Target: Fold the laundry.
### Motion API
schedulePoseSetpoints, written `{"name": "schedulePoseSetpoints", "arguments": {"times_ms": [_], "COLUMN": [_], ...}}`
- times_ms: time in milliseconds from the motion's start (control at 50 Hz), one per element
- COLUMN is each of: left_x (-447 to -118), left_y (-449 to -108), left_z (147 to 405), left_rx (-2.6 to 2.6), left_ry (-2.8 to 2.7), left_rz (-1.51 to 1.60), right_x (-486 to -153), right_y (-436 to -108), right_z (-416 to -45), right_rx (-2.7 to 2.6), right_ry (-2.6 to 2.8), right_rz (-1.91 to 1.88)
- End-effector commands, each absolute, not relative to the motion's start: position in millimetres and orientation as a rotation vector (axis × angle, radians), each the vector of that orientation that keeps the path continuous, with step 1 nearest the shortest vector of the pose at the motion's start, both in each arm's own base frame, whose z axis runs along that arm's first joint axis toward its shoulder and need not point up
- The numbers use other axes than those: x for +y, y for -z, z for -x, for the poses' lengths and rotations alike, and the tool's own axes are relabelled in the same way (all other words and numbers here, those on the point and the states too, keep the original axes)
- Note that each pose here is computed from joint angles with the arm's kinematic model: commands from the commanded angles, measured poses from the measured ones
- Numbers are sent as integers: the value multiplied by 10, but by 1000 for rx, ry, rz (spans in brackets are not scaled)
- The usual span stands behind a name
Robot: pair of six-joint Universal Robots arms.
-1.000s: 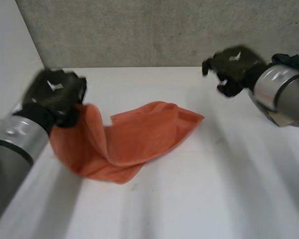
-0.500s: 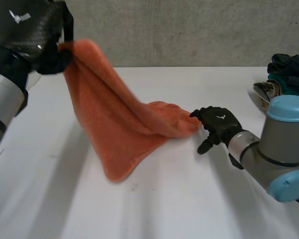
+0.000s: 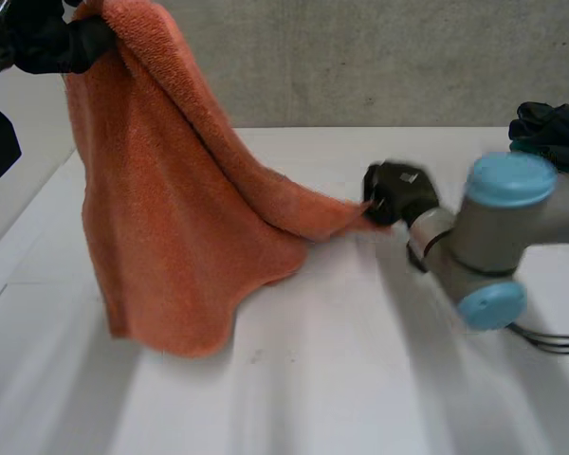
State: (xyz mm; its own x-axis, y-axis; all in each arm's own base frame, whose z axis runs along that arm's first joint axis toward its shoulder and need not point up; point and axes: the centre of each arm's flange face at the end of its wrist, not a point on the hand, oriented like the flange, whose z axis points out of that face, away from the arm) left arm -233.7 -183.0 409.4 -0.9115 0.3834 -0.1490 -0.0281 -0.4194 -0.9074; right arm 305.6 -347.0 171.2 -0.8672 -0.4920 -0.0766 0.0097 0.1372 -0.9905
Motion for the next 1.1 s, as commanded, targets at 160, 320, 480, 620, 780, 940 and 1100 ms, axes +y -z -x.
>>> {"name": "schedulePoseSetpoints", "arguments": {"times_ms": [160,320,480,620,780,940,1100], "left_x": [-1848,-1899,-2019,-2063,-2056,-2057,-2053], "left_y": [-4091,-3968,-3848,-3823,-3842,-3862,-3919], "left_z": [2269,2305,2367,2390,2392,2392,2402], "left_rx": [-1538,-1583,-1636,-1646,-1638,-1631,-1612], "left_ry": [-2424,-2390,-2352,-2343,-2347,-2352,-2361], "left_rz": [487,504,523,524,523,521,514], "right_x": [-3269,-3163,-3081,-2979,-2812,-2685,-2479], "right_y": [-1958,-1676,-1432,-1361,-1206,-1157,-1091], "right_z": [-2585,-2568,-2558,-2592,-2824,-2916,-2966], "right_rx": [2164,2251,2311,2305,2270,2264,2344], "right_ry": [1693,1552,1448,1410,1350,1343,1364], "right_rz": [715,699,689,650,693,717,521]}}
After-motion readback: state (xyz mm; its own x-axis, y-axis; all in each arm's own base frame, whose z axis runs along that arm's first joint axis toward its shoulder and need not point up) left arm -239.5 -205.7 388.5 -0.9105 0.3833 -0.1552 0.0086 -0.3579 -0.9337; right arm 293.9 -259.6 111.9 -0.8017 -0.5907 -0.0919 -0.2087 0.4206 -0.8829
